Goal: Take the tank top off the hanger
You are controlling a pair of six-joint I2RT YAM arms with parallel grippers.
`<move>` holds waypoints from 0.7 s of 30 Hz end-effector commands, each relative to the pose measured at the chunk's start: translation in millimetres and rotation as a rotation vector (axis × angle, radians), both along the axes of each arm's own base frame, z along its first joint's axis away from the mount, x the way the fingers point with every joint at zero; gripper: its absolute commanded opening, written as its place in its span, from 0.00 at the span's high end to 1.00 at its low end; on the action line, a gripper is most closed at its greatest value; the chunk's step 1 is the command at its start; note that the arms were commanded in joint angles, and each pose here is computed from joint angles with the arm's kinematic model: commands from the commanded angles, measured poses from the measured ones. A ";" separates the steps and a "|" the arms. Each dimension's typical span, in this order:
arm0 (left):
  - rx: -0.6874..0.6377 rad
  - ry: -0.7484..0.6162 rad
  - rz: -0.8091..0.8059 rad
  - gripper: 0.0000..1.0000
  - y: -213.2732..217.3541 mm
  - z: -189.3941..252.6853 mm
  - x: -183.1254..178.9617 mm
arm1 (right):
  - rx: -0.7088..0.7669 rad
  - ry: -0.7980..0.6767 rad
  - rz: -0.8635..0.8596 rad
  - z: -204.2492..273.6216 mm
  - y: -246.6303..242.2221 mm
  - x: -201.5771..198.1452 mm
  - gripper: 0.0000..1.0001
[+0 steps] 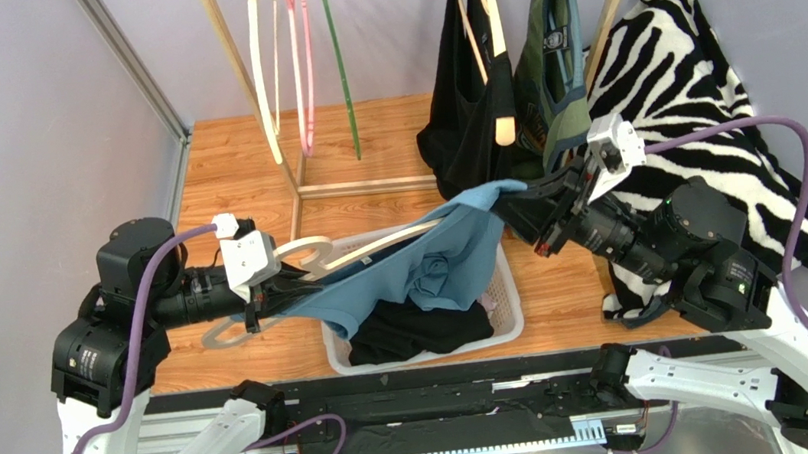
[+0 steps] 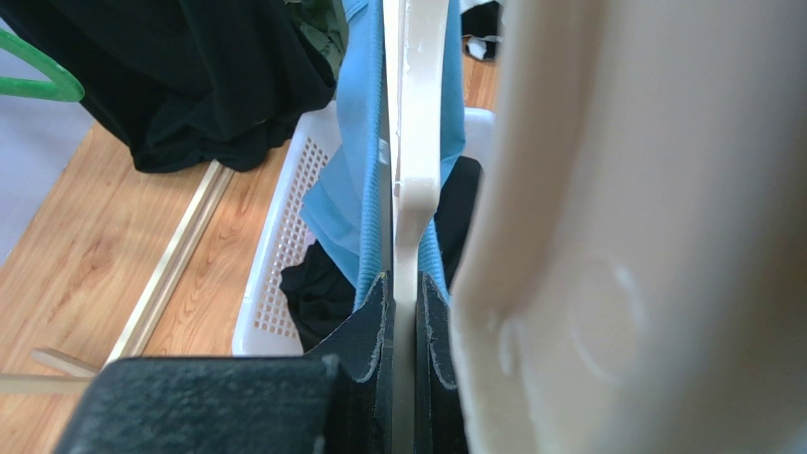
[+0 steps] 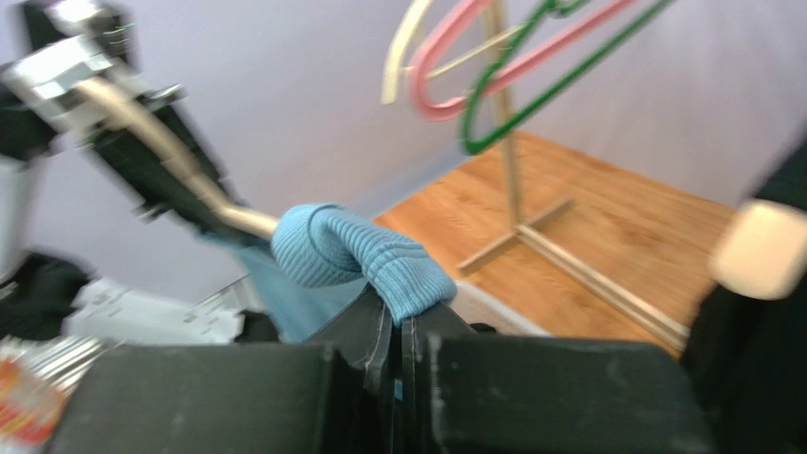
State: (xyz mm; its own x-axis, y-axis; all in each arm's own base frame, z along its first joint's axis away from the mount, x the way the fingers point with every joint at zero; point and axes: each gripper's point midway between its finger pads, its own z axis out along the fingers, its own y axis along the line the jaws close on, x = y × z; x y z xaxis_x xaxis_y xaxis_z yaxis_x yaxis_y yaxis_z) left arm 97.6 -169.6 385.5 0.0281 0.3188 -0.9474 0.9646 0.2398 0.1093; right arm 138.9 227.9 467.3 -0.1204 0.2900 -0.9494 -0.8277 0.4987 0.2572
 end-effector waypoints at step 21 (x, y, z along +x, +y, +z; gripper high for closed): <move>-0.036 -0.093 -0.008 0.96 -1.8 33.0 4.8 | -0.368 0.288 -0.209 -144.5 -46.5 48.4 0.83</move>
State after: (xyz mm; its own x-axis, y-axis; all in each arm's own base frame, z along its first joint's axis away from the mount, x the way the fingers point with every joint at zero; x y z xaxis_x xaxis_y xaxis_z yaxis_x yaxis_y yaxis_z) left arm 98.2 -165.9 399.3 0.0637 0.3142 -0.9472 0.9539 0.2599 0.1504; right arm 194.3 179.0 311.7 -0.3894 0.0277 -0.9207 -0.5661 0.7813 0.2629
